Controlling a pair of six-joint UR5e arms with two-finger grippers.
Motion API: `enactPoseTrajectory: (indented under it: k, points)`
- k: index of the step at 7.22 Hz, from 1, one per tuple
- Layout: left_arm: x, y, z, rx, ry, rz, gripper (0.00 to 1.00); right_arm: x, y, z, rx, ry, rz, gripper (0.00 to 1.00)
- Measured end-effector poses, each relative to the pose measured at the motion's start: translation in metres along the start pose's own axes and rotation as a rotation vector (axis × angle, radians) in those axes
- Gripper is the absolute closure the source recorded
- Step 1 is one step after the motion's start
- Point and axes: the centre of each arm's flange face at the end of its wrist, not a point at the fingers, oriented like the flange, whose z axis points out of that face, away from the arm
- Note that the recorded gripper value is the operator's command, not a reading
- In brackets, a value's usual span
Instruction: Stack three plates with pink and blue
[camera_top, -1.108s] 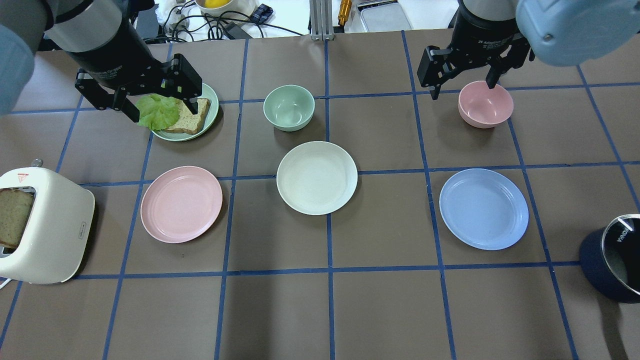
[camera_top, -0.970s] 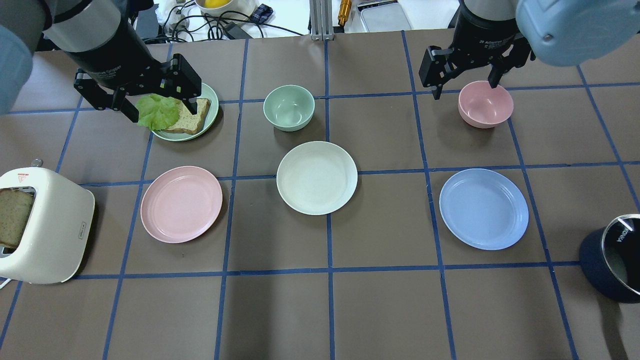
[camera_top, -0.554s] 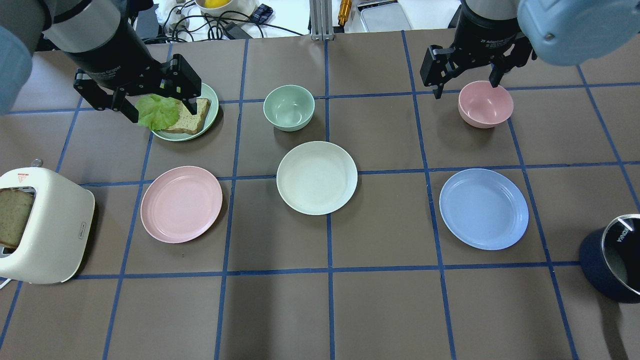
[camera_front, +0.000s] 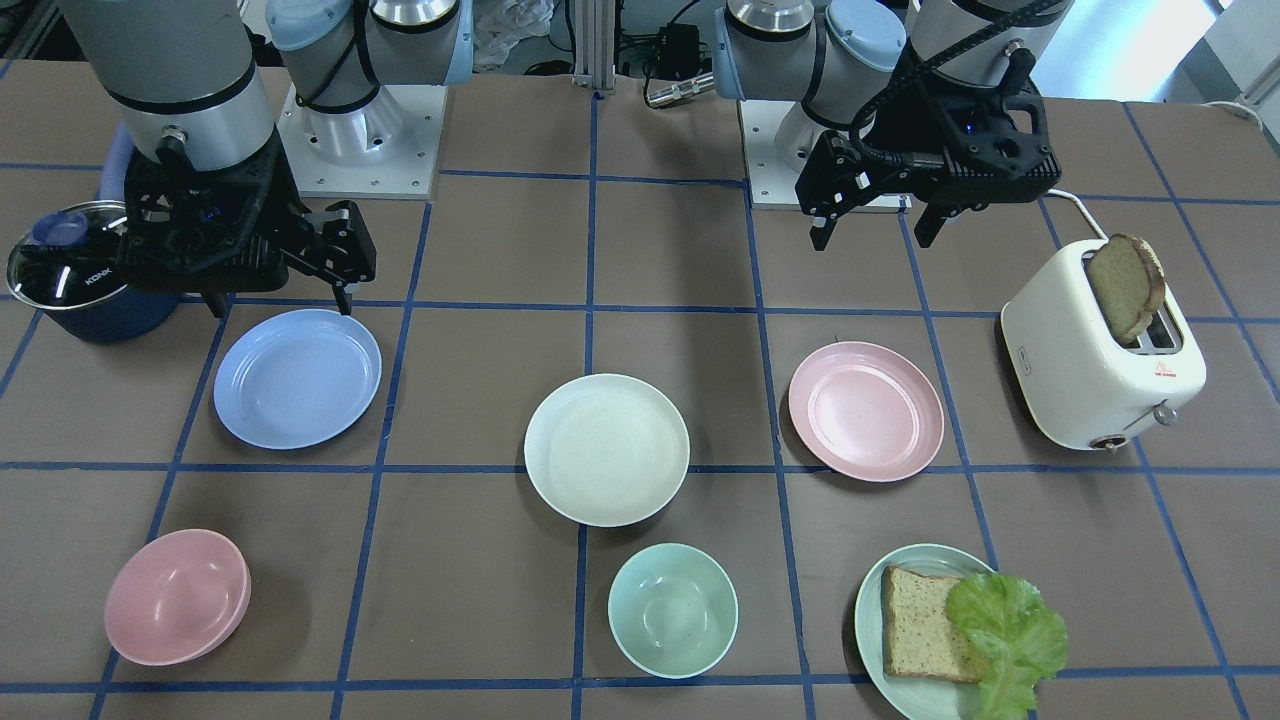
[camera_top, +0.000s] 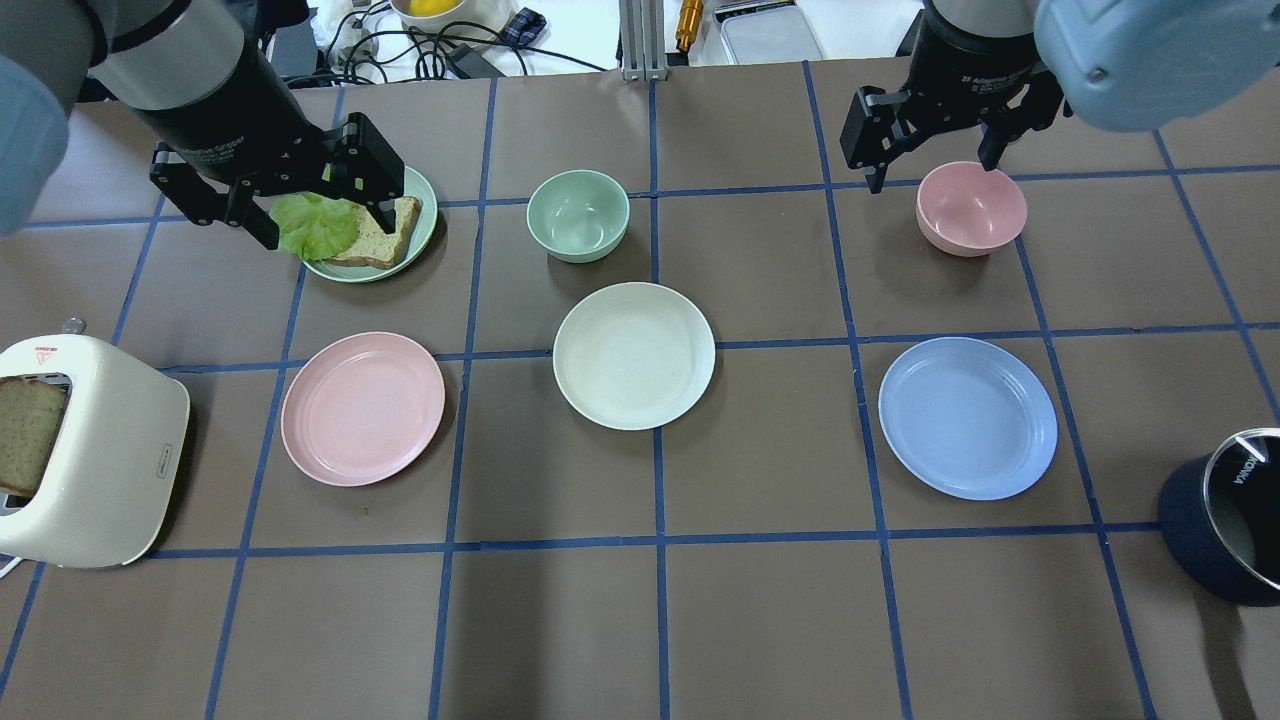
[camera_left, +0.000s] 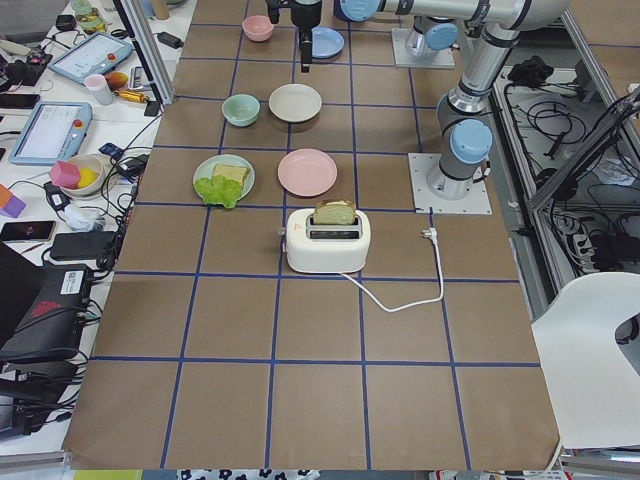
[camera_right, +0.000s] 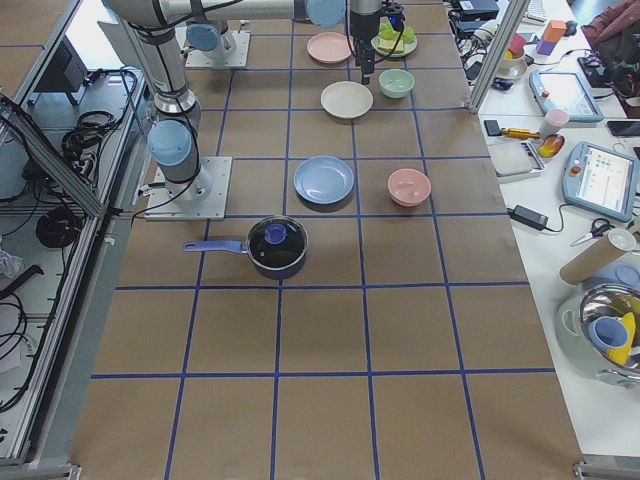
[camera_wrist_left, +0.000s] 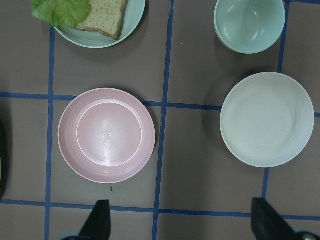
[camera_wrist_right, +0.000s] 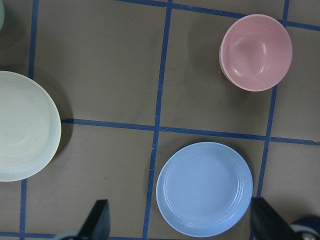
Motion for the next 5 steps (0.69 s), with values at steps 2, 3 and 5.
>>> enactPoseTrajectory:
  k: [2,3,5]
  points:
    - [0.0,0.0013,-0.0005,0.001,0.0,0.0,0.0,0.0001,-0.0003,-0.0002,0.003,0.001,0.0,0.0]
    - [0.0,0.0017,-0.0009,0.002,0.0,0.0,0.0,0.0006,-0.0004,-0.0004,0.003,0.002,0.001,0.0]
    - [0.0,0.0021,-0.0013,0.002,0.0,-0.002,0.0,0.0016,-0.0007,-0.0011,0.006,0.005,0.002,0.0]
